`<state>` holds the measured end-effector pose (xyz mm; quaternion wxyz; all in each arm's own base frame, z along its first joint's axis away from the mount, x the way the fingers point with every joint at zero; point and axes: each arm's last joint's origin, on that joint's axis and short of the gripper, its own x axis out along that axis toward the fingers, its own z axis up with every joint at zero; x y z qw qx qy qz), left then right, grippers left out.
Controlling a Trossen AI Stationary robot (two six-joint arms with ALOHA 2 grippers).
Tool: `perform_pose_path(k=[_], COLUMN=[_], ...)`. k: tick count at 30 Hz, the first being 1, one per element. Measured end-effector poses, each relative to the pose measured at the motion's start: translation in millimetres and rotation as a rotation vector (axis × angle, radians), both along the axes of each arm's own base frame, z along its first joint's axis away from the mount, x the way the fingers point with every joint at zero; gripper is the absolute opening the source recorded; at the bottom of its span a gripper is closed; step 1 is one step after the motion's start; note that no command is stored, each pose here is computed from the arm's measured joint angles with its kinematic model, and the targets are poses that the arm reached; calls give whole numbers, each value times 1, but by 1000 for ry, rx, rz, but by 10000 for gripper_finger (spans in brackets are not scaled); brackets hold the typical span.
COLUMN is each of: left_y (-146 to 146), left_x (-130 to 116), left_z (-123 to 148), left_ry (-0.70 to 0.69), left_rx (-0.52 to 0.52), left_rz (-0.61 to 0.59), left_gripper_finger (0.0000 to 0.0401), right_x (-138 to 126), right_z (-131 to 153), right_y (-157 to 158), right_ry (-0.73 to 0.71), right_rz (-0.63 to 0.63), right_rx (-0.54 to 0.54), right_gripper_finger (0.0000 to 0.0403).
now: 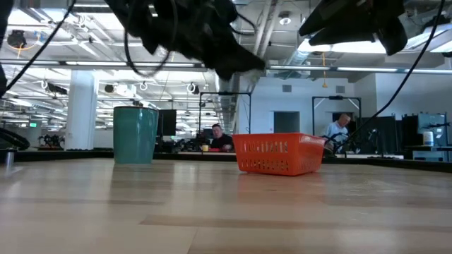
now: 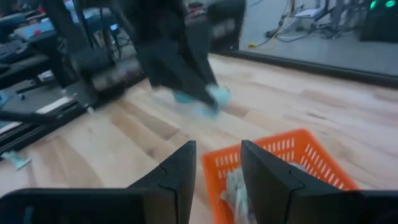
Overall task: Pick and place Stevia / Truvia into bins
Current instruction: Put the stevia packet into the basket
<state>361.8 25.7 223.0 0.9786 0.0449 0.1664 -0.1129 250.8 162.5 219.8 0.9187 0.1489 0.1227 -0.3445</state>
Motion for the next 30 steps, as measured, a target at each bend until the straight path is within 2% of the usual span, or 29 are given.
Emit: perform_pose_path(k=[5,11,16,22,27,30], left_y=[7,8,7,4,3,-2], left_x=[13,16,16,14,4,-12], left_z=[-30,-40,-41,-40,-22,-8], left_ry=[44,74,85,101,105,186], left_rx=[-32,-37,-51,-104,-69,-55], left_rz=[23,30,10,-47,-72,-98], left_gripper_finger=[0,0,16,75,111,117], right_x=[3,2,2,2,1,1], right_z=[0,0,0,0,0,0], right_y=[-4,-2,-2,-2,-3,-2], right_ry=[-3,-5,-4,1,6,19], right_rz=[-19,-12,-12,-8,-7,1], right_rx=[-3,-2,-2,2,-1,-11], right_gripper_finger=[118,118,118,118,118,118])
